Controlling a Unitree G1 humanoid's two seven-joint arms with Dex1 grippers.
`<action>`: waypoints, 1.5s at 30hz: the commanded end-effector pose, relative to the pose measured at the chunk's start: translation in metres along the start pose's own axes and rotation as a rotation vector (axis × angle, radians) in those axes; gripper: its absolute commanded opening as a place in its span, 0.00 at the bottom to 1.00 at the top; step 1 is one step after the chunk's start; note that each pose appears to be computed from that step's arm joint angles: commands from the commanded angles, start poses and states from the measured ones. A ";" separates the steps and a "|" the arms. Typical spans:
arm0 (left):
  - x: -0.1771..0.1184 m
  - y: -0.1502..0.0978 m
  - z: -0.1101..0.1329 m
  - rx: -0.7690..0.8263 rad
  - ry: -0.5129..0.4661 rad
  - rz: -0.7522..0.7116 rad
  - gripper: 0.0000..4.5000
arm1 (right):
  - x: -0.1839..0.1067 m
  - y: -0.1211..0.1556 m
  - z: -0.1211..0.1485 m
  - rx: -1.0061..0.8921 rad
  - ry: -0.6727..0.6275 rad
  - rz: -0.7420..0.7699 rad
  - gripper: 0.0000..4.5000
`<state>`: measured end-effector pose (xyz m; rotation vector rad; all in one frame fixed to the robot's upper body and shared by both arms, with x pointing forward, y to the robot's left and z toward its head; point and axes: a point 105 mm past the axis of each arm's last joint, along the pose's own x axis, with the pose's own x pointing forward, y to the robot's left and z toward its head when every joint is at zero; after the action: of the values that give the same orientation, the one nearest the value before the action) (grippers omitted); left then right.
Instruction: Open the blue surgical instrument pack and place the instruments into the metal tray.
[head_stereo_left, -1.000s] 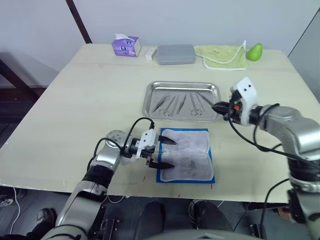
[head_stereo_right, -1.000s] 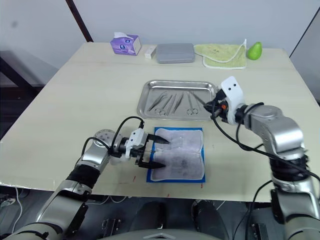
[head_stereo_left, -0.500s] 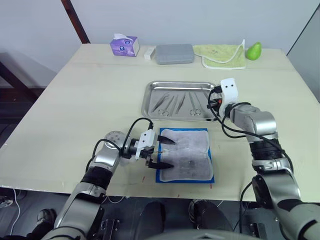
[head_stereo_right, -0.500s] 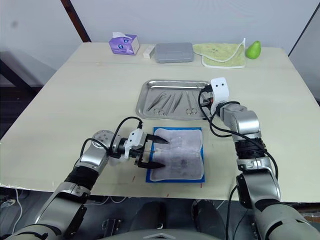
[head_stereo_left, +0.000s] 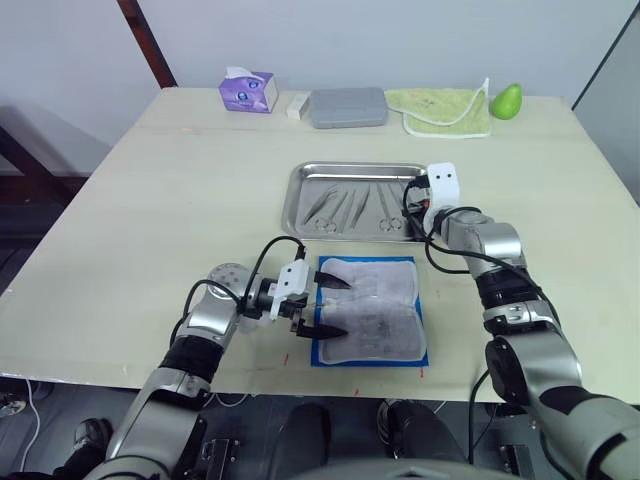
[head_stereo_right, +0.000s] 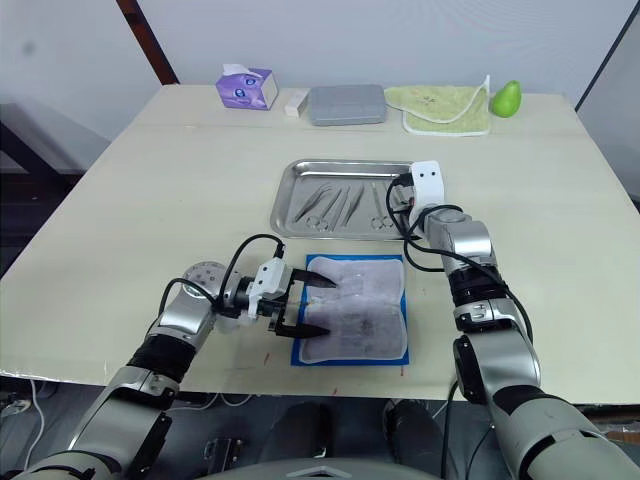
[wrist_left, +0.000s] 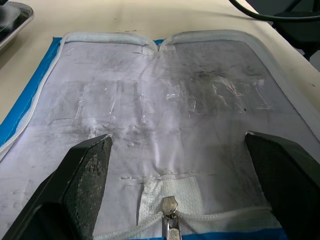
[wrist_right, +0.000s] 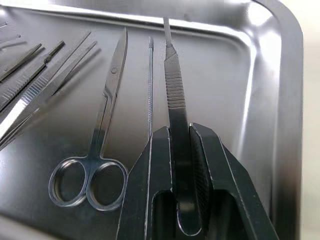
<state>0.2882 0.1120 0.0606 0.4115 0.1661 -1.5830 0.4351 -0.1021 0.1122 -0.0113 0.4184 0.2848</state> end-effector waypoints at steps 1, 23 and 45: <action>0.003 -0.013 -0.024 -0.106 0.057 -0.021 1.00 | -0.002 0.005 0.022 -0.028 -0.070 0.006 0.22; -0.028 0.013 0.063 -0.180 -0.389 0.282 1.00 | -0.122 0.050 0.048 -0.210 -0.654 0.612 0.72; -0.124 -0.043 0.030 -0.445 -0.371 0.743 1.00 | -0.207 -0.021 -0.043 -0.367 -0.419 0.747 0.99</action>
<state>0.2439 0.2132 0.1112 -0.1945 0.1190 -0.8413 0.2491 -0.1783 0.1363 -0.1198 0.0097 1.0638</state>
